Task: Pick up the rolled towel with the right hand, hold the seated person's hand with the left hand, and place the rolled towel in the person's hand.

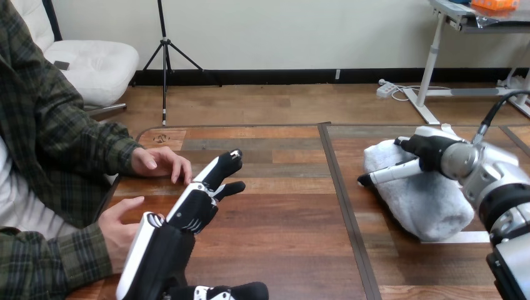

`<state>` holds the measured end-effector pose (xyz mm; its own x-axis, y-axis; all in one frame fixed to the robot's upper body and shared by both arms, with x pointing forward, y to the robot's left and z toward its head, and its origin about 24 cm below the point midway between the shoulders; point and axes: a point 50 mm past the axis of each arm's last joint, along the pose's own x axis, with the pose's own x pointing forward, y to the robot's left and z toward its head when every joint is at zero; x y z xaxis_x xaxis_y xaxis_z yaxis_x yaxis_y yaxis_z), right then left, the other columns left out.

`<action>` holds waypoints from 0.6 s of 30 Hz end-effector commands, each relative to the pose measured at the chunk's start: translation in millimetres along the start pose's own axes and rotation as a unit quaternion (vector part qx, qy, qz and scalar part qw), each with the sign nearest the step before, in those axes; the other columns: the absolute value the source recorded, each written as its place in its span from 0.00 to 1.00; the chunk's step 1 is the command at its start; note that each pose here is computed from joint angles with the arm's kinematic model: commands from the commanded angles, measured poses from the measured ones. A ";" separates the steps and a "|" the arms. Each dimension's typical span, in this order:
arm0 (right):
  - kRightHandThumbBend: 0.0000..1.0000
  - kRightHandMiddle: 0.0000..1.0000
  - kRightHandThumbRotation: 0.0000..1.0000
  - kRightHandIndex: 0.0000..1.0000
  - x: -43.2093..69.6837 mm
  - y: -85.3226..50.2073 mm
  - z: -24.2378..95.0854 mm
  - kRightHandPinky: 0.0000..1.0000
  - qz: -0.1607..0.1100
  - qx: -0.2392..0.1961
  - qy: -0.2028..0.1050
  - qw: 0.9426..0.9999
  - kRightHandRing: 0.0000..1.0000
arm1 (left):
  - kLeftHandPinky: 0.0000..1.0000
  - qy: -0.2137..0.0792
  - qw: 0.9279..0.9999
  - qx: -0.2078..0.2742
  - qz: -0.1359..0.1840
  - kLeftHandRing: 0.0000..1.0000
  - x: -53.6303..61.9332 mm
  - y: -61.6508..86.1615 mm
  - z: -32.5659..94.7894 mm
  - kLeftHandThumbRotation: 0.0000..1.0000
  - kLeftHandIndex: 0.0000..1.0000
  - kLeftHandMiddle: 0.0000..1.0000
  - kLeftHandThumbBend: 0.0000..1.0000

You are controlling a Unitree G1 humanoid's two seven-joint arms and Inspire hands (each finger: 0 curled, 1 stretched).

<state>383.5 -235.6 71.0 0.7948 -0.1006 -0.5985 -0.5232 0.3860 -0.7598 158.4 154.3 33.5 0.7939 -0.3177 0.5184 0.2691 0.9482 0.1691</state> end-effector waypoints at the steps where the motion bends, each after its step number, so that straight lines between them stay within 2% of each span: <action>1: 1.00 0.99 0.52 0.98 4.2 17.9 3.6 0.80 0.022 0.030 -0.010 0.999 0.95 | 0.80 -0.054 0.998 0.010 0.007 0.91 11.0 6.0 13.0 0.47 0.88 0.92 1.00; 4: 1.00 0.99 0.46 0.96 5.0 22.0 3.8 0.78 0.028 0.035 -0.012 0.999 0.94 | 0.79 -0.059 0.998 0.021 0.009 0.90 10.5 7.5 14.9 0.48 0.88 0.92 1.00; 9: 1.00 0.96 0.43 0.93 6.2 28.6 5.9 0.74 0.036 0.030 -0.016 0.999 0.90 | 0.78 -0.068 0.997 0.027 0.010 0.89 10.5 9.6 17.8 0.50 0.88 0.92 1.00; 11: 1.00 0.94 0.40 0.92 6.6 30.7 6.6 0.73 0.039 0.040 -0.017 0.998 0.89 | 0.78 -0.069 0.997 0.027 0.010 0.89 10.4 10.1 18.6 0.50 0.88 0.92 1.00; 18: 1.00 0.87 0.30 0.86 7.7 39.1 11.3 0.64 0.054 0.032 -0.035 0.997 0.81 | 0.76 -0.087 0.996 0.017 0.015 0.87 14.3 11.9 22.4 0.49 0.87 0.91 1.00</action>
<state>380.5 -235.3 64.2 0.7984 -0.0868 -0.5959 -0.5074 0.4359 -0.7433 154.6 161.5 40.8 0.7748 -0.2903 0.5616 0.2332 0.9569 0.1729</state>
